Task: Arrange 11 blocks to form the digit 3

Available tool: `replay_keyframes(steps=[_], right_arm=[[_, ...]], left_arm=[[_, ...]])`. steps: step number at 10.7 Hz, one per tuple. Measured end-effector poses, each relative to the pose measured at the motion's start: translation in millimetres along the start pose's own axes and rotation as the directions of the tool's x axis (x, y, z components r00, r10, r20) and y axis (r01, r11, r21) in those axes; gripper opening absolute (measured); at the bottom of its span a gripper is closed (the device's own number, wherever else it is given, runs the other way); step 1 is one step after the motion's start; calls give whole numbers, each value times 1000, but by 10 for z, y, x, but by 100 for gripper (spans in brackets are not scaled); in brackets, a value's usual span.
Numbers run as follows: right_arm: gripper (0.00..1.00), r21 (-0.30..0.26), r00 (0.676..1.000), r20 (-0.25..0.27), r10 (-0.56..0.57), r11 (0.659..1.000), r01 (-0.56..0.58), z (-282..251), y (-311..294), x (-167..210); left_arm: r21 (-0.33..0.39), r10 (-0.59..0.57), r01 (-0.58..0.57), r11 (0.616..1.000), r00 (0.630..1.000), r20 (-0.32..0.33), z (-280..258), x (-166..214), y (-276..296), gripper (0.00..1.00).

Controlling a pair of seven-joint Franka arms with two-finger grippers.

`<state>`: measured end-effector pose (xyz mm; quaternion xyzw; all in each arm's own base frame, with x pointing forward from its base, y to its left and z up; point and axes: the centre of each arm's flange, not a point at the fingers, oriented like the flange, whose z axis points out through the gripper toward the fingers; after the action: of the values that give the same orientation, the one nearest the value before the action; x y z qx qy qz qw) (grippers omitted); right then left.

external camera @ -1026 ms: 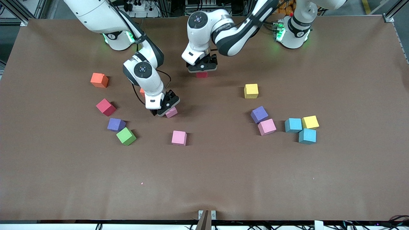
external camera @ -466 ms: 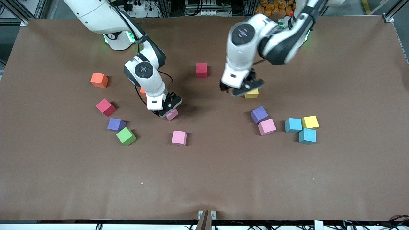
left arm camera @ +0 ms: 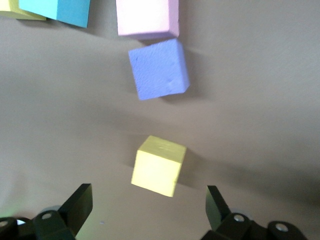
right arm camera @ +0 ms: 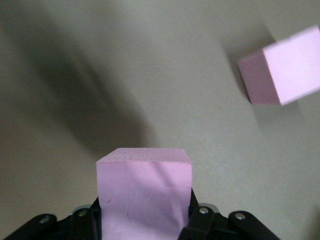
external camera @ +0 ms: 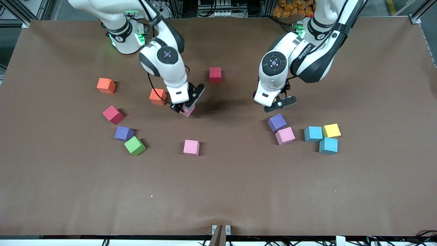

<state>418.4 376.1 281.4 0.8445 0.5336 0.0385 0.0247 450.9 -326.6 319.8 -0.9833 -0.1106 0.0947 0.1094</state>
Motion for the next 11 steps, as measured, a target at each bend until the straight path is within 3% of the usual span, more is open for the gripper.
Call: replay_keyframes(steps=[2, 5, 8, 11], right_arm=[[59, 10, 993, -6, -116, 993, 116, -12, -212, 61], [59, 29, 965, 5, -261, 965, 261, 62, -583, 98], [59, 59, 936, 35, -350, 936, 347, 244, -861, -18], [59, 73, 923, 17, -384, 922, 381, 436, -1003, -179]], left_arm=[[7, 82, -82, 997, 996, 22, 233, 57, -136, 100], [-23, 179, -179, 984, 984, 2, 533, -13, -146, 100], [-86, 169, -169, 982, 986, -5, 773, -101, -141, 100], [-145, 143, -143, 979, 990, -10, 953, -169, -153, 100]])
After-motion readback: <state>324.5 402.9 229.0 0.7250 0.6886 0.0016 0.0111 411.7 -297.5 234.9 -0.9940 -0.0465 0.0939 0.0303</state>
